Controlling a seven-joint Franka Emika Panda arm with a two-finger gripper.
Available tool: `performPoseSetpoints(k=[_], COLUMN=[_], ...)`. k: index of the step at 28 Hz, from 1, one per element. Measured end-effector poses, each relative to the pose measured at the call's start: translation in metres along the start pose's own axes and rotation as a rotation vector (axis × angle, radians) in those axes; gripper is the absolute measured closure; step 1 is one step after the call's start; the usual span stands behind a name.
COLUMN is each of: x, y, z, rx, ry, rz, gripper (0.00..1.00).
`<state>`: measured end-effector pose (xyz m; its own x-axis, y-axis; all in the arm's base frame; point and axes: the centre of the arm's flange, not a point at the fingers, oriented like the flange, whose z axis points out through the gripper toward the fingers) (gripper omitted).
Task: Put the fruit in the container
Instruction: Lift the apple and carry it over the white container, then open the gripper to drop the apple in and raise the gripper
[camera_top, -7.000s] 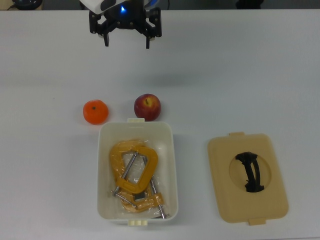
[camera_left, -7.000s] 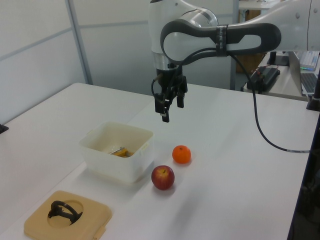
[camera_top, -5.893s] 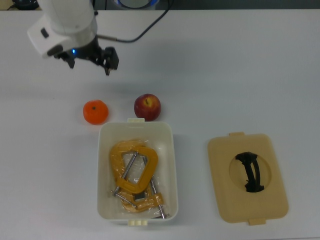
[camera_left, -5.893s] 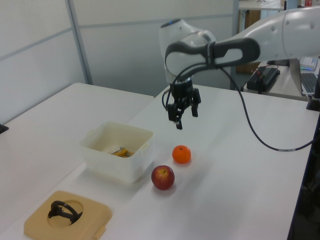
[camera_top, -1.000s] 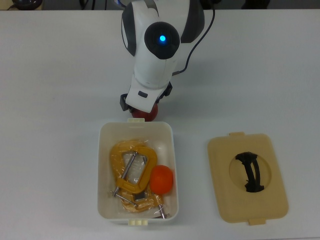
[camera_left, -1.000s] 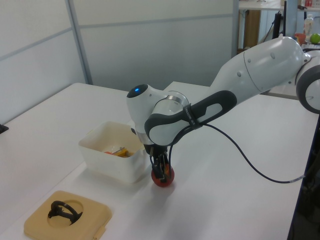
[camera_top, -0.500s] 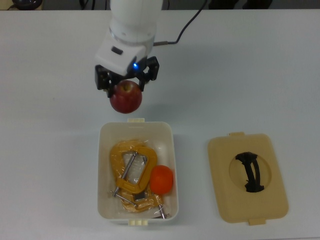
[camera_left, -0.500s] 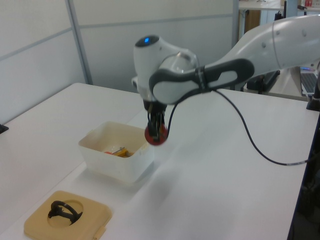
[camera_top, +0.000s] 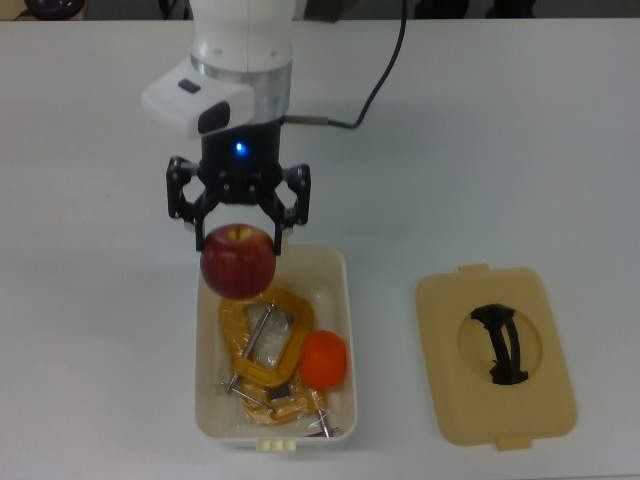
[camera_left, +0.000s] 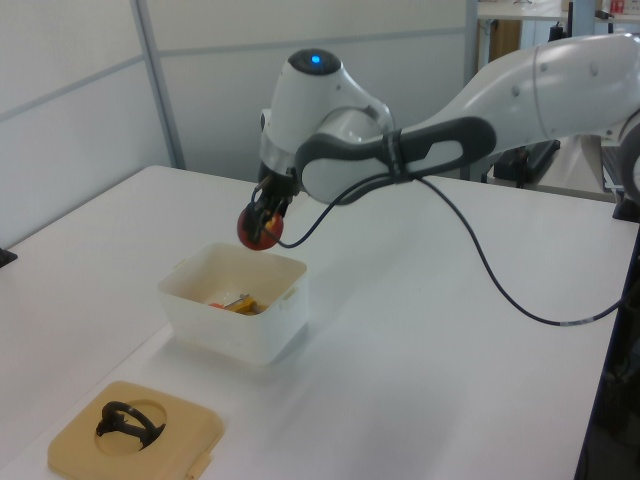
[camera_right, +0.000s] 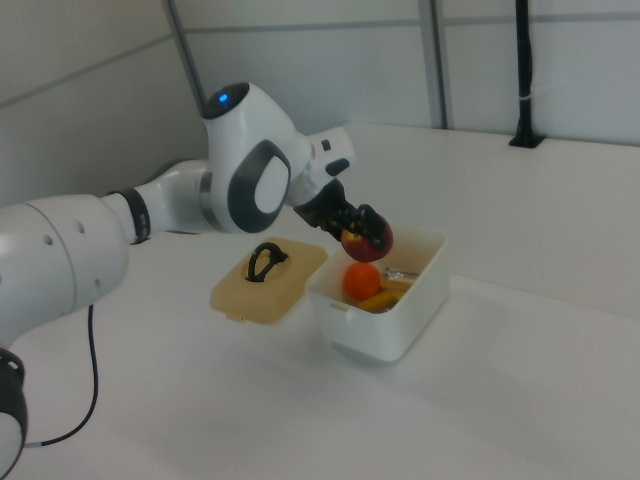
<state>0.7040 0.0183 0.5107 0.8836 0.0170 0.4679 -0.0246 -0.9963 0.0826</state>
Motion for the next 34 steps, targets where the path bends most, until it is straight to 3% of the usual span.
performPoseSetpoints(k=[6, 12, 21, 28, 31, 34], x=[-0.001, 0.002, -0.022, -0.042, -0.049, -0.052], y=[-0.002, -0.002, 0.009, 0.011, 0.013, 0.018], z=[0.022, 0.014, -0.022, -0.059, -0.075, -0.089], rx=[0.003, -0.001, -0.086, -0.119, -0.116, -0.081], ry=[0.011, 0.010, -0.252, -0.404, -0.453, -0.474], rz=[0.071, 0.088, 0.102, 0.103, 0.093, 0.094], gripper=[0.00, 0.00, 0.00, 0.00, 0.00, 0.00])
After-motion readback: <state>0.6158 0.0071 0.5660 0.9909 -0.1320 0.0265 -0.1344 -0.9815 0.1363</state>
